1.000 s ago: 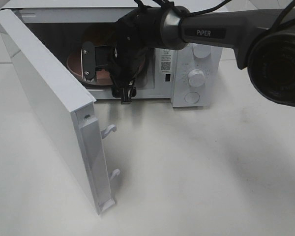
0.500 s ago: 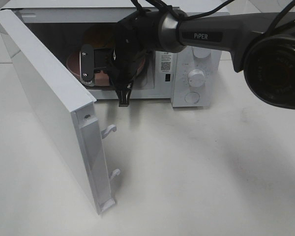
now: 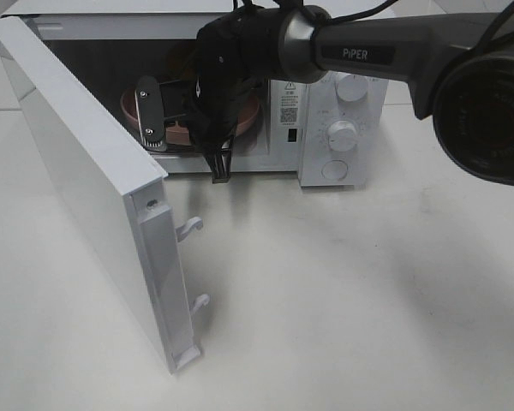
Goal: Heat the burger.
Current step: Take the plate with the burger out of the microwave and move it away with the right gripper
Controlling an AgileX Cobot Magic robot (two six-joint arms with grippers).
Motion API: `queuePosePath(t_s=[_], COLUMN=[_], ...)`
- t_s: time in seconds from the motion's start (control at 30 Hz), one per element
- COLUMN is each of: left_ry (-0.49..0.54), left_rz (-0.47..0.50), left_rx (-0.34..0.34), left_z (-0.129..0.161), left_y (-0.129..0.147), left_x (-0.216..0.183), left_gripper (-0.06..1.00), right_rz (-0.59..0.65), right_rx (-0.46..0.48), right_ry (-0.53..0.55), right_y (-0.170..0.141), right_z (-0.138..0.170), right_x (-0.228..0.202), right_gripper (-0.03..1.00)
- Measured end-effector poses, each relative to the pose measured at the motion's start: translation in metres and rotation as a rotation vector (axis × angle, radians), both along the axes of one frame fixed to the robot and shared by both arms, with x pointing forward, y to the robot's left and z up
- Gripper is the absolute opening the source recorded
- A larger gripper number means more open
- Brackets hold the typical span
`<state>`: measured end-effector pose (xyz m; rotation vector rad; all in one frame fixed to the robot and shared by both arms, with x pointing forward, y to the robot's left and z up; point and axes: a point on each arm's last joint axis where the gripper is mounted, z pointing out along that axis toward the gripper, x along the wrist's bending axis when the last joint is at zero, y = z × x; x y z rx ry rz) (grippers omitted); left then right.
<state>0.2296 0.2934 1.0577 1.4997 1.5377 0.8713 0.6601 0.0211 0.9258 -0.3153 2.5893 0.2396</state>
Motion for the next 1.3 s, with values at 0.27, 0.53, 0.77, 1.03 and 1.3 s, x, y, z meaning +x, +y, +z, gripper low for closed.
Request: queuePosePath(t_s=[0.27, 0.53, 0.77, 1.03, 1.3], left_ry=[0.000, 0.000, 0.000, 0.000, 0.000], left_rz=[0.000, 0.000, 0.000, 0.000, 0.000], left_rx=[0.000, 0.000, 0.000, 0.000, 0.000], left_z=[0.000, 0.000, 0.000, 0.000, 0.000], left_y=[0.000, 0.000, 0.000, 0.000, 0.000], left_x=[0.000, 0.000, 0.000, 0.000, 0.000], left_gripper=[0.96, 0.96, 0.96, 0.96, 0.96], right_rz=[0.055, 0.103, 0.123, 0.146, 0.179], right_rx=[0.005, 0.001, 0.014, 0.031, 0.019], right_ry=[0.023, 0.008, -0.001, -0.034, -0.044], right_y=[0.002, -0.004, -0.009, -0.019, -0.030], right_z=[0.009, 0.011, 0.008, 0.008, 0.007], right_x=[-0.007, -0.017, -0.026, -0.040, -0.054], right_gripper=[0.09, 0.09, 0.09, 0.09, 0.09])
